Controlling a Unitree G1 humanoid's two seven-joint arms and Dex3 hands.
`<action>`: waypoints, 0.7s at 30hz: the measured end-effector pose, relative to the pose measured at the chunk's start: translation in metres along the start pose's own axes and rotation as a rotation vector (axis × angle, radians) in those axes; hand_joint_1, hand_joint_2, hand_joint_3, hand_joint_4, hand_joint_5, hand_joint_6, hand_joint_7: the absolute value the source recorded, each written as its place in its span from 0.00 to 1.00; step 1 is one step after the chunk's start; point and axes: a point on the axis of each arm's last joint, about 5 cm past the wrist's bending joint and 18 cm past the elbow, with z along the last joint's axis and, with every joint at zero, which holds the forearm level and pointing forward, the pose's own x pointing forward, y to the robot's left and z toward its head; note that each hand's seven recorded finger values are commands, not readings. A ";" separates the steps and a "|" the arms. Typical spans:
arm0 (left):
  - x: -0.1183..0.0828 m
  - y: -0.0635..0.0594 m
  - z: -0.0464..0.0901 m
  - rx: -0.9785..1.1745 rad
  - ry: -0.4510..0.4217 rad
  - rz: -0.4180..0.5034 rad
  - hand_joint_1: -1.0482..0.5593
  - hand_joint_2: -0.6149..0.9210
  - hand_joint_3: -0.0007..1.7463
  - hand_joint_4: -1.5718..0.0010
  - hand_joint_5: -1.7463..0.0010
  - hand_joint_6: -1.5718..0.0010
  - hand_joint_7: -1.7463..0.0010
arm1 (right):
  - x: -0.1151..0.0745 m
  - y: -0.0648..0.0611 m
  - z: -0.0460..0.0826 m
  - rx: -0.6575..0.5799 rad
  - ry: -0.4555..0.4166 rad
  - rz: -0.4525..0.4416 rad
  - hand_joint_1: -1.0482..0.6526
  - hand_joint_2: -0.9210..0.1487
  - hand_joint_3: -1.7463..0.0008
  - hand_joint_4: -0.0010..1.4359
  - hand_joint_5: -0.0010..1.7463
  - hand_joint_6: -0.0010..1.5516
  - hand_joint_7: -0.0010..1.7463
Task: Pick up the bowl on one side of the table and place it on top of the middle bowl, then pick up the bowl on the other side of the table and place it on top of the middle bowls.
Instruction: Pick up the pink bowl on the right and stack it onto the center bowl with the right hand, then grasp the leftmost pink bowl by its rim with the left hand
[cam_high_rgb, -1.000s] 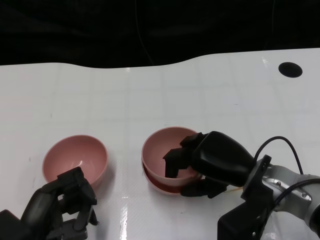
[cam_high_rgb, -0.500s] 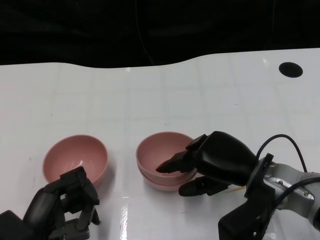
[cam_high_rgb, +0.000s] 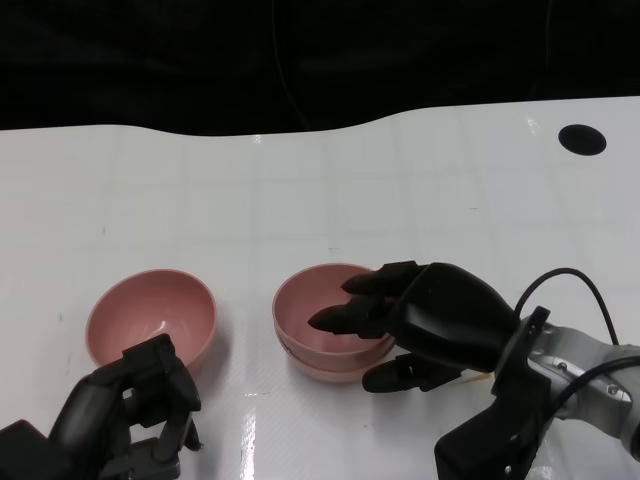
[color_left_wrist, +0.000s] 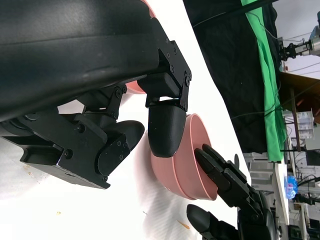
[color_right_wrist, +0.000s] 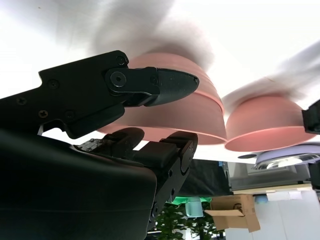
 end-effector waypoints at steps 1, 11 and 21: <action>0.000 0.000 0.000 -0.001 0.001 0.000 0.64 0.82 0.63 0.52 0.00 0.58 0.04 | -0.001 0.000 0.000 -0.003 0.004 0.000 0.12 0.00 0.72 0.26 0.00 0.29 0.00; 0.000 0.000 -0.001 -0.002 0.000 0.003 0.64 0.81 0.64 0.51 0.00 0.59 0.03 | -0.016 -0.006 0.002 -0.012 0.026 -0.113 0.15 0.00 0.75 0.34 0.03 0.32 0.01; 0.001 0.001 -0.002 -0.008 0.005 0.005 0.63 0.81 0.64 0.53 0.00 0.59 0.04 | -0.056 -0.017 -0.001 0.012 0.115 -0.258 0.17 0.00 0.76 0.36 0.03 0.33 0.01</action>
